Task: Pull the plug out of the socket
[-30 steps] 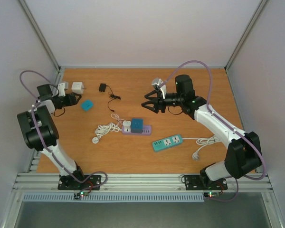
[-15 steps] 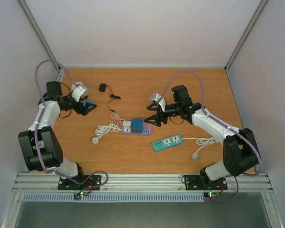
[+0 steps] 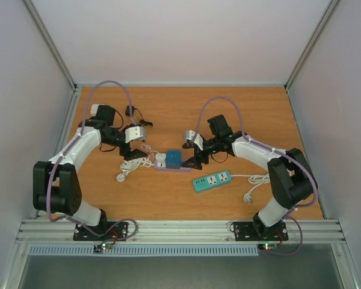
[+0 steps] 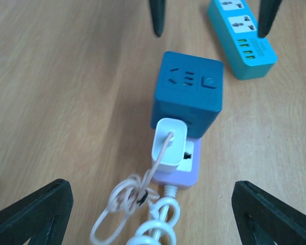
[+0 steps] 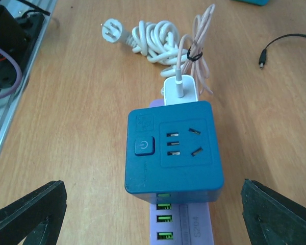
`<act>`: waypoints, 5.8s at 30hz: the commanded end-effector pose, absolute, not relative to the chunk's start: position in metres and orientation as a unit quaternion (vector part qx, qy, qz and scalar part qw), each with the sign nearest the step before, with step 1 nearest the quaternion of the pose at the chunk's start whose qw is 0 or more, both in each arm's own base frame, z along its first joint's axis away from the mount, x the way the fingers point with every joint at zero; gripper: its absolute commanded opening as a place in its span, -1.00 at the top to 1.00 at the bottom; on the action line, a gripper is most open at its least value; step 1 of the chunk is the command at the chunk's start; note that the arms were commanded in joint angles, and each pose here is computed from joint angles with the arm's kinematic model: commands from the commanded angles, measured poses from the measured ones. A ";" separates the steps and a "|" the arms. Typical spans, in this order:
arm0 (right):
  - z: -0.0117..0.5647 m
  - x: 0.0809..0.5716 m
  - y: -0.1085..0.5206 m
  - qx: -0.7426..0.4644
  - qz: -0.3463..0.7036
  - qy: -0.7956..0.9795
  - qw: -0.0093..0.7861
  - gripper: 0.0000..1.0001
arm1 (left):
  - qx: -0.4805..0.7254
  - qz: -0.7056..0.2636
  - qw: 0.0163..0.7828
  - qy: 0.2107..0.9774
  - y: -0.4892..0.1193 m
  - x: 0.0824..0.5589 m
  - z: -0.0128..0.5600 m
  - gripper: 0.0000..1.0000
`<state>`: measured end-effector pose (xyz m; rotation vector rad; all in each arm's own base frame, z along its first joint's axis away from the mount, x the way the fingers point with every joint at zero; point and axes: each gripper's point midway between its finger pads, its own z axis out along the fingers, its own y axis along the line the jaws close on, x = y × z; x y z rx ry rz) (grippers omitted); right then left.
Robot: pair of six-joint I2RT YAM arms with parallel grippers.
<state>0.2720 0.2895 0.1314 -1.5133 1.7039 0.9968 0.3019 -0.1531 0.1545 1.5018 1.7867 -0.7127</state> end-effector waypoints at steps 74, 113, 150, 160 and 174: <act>0.066 0.263 0.324 -0.630 0.326 0.632 0.312 0.36 | 0.597 -0.327 0.366 0.635 -0.211 0.290 0.153 0.65; 0.133 0.278 0.341 -0.593 0.357 0.624 0.363 -0.97 | 0.012 -0.272 0.425 0.863 0.075 0.437 0.135 0.60; 0.146 0.266 0.327 -0.598 0.345 0.627 0.361 -0.97 | -0.065 -0.276 0.343 0.896 0.110 0.465 0.055 -0.31; 0.150 0.265 0.319 -0.595 0.346 0.628 0.363 -0.97 | -0.057 -0.214 0.361 0.906 0.130 0.460 0.072 -0.67; 0.133 0.265 0.278 -0.583 0.333 0.650 0.355 -0.97 | 0.124 -0.197 0.436 0.869 0.083 0.434 0.161 -0.99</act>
